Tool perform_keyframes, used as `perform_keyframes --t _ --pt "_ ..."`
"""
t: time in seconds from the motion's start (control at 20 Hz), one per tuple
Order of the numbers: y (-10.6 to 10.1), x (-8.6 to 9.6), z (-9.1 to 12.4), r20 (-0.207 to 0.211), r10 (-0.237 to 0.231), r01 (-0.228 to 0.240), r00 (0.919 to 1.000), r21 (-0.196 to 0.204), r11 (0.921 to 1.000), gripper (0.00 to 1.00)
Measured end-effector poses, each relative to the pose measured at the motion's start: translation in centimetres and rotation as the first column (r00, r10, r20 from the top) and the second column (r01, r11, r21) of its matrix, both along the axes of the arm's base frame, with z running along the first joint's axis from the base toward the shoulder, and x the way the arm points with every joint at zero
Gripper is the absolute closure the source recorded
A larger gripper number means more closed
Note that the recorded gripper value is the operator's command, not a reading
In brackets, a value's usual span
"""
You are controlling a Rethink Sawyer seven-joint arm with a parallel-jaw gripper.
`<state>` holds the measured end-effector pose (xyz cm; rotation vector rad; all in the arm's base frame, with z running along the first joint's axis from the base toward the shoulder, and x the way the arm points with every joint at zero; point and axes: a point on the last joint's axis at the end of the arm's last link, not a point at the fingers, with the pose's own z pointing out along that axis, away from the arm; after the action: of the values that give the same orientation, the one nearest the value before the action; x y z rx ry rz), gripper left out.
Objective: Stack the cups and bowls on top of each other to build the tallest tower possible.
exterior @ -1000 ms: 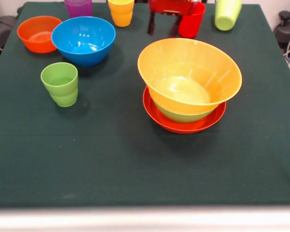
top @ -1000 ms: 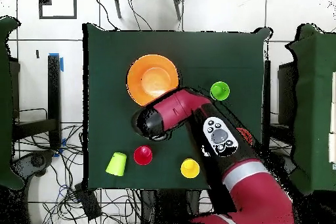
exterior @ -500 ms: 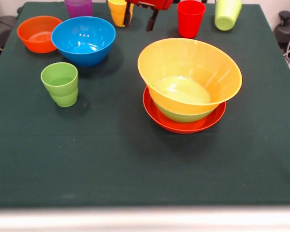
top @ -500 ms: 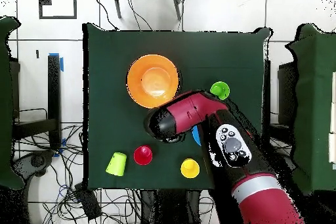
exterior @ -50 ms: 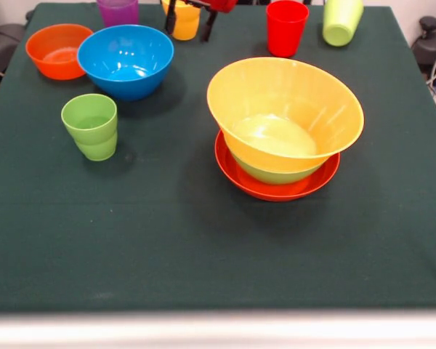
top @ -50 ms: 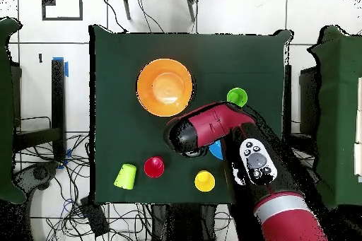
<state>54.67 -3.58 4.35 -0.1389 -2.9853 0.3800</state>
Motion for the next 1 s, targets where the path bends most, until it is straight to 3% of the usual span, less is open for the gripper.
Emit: perform_keyframes --t 0.5,1.0 --pt "-2.7 -0.9 -0.8 -0.014 -0.028 0.028 0.9995 -0.040 0.9988 0.00" --pt "-4.5 -1.2 -5.2 0.036 -0.012 0.012 0.9993 -0.015 0.9998 0.00"
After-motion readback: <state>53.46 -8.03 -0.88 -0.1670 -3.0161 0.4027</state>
